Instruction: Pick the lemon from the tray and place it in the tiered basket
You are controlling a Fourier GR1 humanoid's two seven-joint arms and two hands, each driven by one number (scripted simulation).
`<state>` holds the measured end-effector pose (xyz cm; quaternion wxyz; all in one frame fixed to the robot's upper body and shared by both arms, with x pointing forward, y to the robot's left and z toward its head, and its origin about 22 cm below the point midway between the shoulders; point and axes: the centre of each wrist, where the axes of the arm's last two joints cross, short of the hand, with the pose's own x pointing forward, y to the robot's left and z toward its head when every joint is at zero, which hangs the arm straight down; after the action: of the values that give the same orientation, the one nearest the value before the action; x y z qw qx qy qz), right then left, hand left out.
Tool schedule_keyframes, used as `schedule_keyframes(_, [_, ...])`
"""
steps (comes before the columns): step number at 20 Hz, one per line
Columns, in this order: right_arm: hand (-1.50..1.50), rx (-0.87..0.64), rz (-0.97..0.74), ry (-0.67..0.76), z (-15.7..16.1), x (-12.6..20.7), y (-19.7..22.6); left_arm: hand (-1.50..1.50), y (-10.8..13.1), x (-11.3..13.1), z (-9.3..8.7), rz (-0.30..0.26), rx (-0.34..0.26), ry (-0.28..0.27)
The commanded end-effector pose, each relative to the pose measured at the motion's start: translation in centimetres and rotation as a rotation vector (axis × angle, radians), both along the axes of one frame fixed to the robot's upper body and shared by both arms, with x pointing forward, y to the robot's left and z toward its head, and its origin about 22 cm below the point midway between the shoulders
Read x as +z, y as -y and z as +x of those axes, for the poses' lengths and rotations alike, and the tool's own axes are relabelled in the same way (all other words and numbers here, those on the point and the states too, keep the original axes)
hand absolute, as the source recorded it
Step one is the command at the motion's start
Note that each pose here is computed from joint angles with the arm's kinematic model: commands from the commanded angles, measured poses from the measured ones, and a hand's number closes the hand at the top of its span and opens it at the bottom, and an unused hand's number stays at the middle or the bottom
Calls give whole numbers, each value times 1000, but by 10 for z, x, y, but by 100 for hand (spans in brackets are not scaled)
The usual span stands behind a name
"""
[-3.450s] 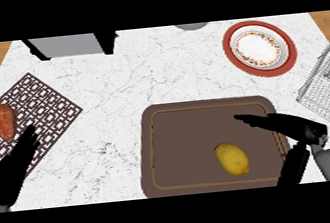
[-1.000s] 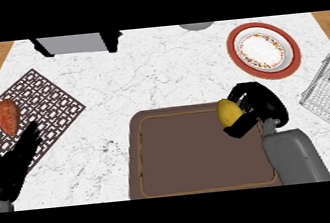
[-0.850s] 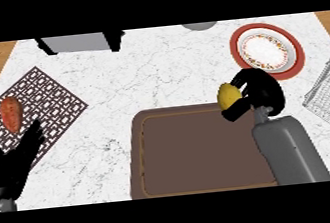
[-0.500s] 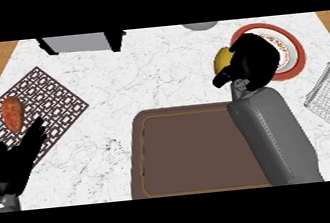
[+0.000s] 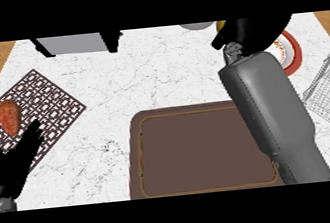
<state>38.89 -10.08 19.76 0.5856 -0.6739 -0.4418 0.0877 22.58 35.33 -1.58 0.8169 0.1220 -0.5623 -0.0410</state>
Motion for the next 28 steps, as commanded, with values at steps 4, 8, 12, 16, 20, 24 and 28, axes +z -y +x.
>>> schedule_keyframes(4, [150, -155, 76, 132, 17, 33, 28, 0, 0, 5, 10, 0, 20, 2])
schedule_keyframes(8, [150, -179, 37, 117, 21, 18, 55, 0, -16, 9, 0, 2, 35, 5])
schedule_keyframes(12, [150, -193, -4, 145, 37, 21, 130, 0, -23, 10, -1, -5, 22, 9])
schedule_keyframes(16, [150, -171, 37, 223, 46, 34, 160, 0, -1, -11, 5, 7, 18, 2])
schedule_keyframes(20, [150, -131, 154, 365, 35, 34, 212, 0, 2, -8, 0, 3, 13, 12])
schedule_keyframes(24, [150, -119, 153, 362, 47, 16, 228, 0, -2, 0, 0, -4, 5, 7])
schedule_keyframes(28, [150, -101, 158, 355, 38, 31, 273, 0, -2, -6, -1, -16, 14, -12])
